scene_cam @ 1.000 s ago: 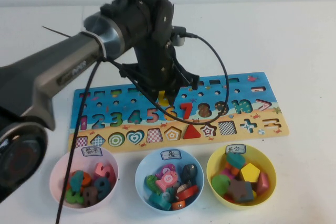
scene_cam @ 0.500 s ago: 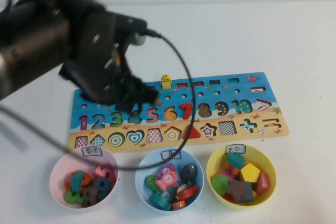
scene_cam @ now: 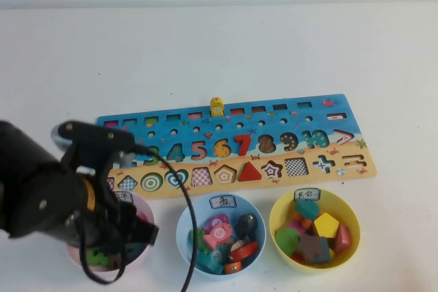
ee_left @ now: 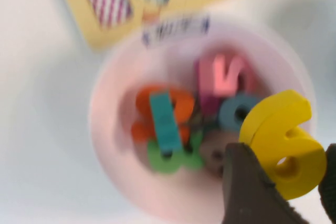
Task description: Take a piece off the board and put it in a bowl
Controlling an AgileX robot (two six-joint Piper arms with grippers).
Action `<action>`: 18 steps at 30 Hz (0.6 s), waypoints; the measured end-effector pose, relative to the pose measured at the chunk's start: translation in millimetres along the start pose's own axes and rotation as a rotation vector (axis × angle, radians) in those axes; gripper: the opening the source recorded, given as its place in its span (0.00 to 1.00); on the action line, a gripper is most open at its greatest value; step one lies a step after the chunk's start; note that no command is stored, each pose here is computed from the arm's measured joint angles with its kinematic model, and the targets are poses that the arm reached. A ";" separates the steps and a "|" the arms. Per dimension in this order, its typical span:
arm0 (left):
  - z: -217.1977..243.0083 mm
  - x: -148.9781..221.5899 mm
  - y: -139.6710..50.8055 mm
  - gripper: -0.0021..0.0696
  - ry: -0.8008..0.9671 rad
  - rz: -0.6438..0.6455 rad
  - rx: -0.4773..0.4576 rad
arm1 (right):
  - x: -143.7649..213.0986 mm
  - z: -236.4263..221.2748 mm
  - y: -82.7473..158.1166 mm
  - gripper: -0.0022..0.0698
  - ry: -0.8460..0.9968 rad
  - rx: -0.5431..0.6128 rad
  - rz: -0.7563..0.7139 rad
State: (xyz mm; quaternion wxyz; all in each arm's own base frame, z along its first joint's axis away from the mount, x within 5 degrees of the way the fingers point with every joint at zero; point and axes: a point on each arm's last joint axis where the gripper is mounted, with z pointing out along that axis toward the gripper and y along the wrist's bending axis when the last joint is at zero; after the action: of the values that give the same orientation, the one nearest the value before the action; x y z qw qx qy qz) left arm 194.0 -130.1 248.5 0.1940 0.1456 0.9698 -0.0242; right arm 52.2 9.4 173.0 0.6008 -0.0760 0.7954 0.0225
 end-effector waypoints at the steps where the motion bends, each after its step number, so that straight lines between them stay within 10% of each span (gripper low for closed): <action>1: 3.6 4.0 0.7 0.37 0.012 -0.005 -0.003 | 0.0 0.0 0.0 0.01 0.000 0.000 0.000; 18: 29.8 7.1 22.2 0.37 0.039 -0.175 -0.035 | 0.0 0.0 0.0 0.01 0.000 0.000 0.000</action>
State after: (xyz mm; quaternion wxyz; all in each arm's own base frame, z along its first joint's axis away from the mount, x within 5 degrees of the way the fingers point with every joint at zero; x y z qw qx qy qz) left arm 205.2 -110.0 218.4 0.1749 0.0571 0.9827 -0.0212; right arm 52.2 9.4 173.0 0.6008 -0.0760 0.7954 0.0225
